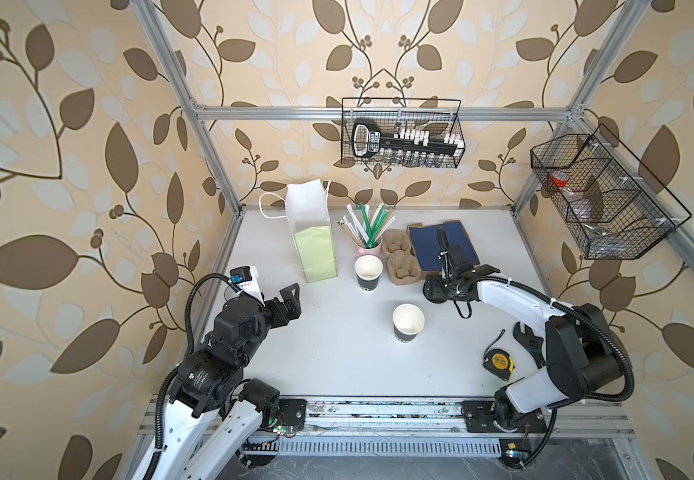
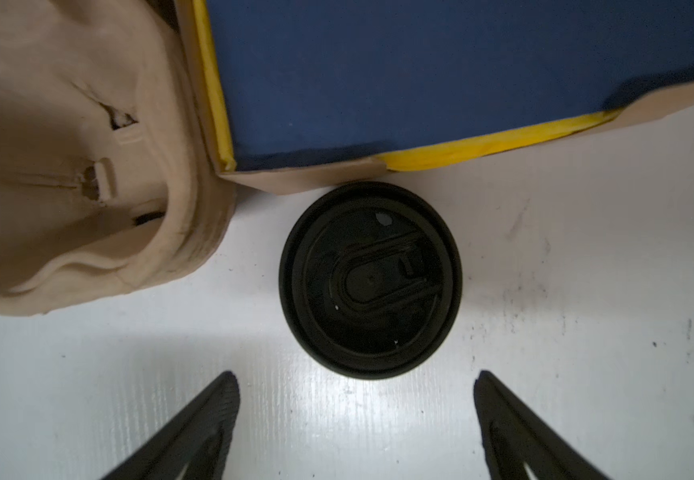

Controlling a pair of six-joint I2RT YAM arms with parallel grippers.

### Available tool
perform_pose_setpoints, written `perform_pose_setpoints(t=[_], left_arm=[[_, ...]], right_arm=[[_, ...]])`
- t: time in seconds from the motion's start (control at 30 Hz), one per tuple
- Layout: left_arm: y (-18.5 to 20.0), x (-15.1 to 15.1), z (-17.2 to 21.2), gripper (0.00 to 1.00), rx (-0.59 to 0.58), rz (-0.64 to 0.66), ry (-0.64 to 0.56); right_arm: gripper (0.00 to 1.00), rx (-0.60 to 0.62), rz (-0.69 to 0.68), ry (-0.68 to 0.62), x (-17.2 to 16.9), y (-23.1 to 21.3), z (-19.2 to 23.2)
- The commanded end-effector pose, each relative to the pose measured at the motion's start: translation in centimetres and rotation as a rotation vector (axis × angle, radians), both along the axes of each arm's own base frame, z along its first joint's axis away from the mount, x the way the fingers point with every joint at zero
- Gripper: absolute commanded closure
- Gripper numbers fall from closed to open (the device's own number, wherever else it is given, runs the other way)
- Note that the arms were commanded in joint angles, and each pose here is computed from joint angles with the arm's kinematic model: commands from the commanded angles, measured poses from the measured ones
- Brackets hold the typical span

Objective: Pack the takeout coffee

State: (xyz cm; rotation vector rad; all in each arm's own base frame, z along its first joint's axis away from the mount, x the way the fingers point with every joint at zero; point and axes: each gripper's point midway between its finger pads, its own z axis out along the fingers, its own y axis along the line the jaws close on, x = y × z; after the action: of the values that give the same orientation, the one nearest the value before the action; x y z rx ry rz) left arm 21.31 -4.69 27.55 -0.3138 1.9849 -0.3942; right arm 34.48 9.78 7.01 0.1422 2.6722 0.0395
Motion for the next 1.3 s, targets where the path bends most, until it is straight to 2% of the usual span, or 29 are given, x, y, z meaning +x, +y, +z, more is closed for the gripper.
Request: perform_pose_setpoints(t=[0.0,0.17,0.6,1.27], left_arm=[[-0.4,0.4,0.6,0.01,0.004,-0.019,-0.03],[-0.4,0.4,0.6,0.01,0.006,-0.019,-0.031],[-0.4,0.5,0.5,0.01,0.012,-0.016,-0.029],[-0.3,0.6,0.5,0.01,0.017,-0.013,-0.028]], right_arm=[[0.14,0.0,-0.026,-0.042,1.9,-0.1,0.7],[0.18,0.0,-0.017,-0.02,2.7,0.2,0.1],[0.2,-0.022,-0.036,0.009,3.4,-0.3,-1.5],[0.24,0.023,-0.021,0.023,3.6,0.4,-2.3]])
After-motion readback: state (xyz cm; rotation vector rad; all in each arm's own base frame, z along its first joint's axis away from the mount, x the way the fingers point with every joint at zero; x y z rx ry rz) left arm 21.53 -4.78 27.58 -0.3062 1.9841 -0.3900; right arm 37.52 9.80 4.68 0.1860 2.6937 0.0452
